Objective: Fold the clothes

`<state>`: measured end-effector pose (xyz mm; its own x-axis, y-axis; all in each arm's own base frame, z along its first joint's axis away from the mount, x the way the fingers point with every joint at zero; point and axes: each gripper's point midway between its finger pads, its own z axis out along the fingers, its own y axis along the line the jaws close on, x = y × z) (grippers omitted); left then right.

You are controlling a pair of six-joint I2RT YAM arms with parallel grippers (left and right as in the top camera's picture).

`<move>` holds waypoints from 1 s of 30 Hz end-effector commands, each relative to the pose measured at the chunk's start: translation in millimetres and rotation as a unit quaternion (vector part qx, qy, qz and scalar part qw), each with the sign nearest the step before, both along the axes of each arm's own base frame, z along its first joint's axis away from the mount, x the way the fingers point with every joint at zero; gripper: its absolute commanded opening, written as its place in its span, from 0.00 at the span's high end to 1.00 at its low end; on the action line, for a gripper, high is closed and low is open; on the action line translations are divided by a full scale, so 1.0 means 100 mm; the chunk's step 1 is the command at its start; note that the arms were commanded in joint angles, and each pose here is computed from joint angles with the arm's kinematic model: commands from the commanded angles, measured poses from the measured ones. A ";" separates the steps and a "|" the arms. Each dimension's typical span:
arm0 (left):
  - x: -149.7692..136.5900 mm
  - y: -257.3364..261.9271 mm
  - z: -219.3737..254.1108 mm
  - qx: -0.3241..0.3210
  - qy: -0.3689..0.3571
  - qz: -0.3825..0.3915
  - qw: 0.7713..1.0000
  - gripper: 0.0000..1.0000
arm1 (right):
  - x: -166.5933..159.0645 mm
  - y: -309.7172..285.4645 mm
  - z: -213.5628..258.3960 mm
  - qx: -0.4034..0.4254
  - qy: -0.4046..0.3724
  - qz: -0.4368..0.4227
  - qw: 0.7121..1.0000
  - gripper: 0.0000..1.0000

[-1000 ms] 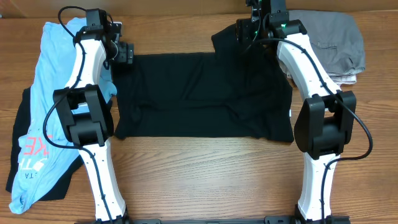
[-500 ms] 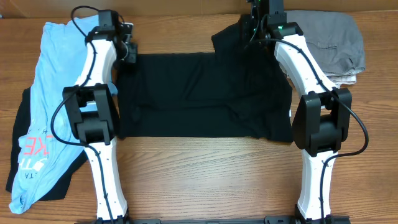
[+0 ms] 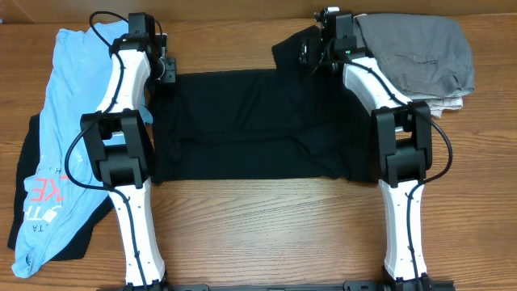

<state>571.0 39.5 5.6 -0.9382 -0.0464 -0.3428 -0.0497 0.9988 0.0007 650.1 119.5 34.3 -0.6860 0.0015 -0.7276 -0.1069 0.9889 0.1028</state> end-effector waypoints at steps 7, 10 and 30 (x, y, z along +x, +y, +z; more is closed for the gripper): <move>-0.16 0.17 -0.25 0.013 0.039 0.026 0.999 0.96 | 0.15 -0.26 -0.32 -0.009 -0.014 -0.031 0.999 0.23; -0.16 0.17 -0.24 0.013 0.037 0.026 0.999 0.96 | 0.16 -0.25 -0.33 -0.009 -0.016 -0.030 0.999 0.66; -0.01 0.20 0.72 0.015 0.002 0.027 1.000 0.96 | -0.24 -0.21 1.32 -0.010 0.063 -0.004 0.998 0.96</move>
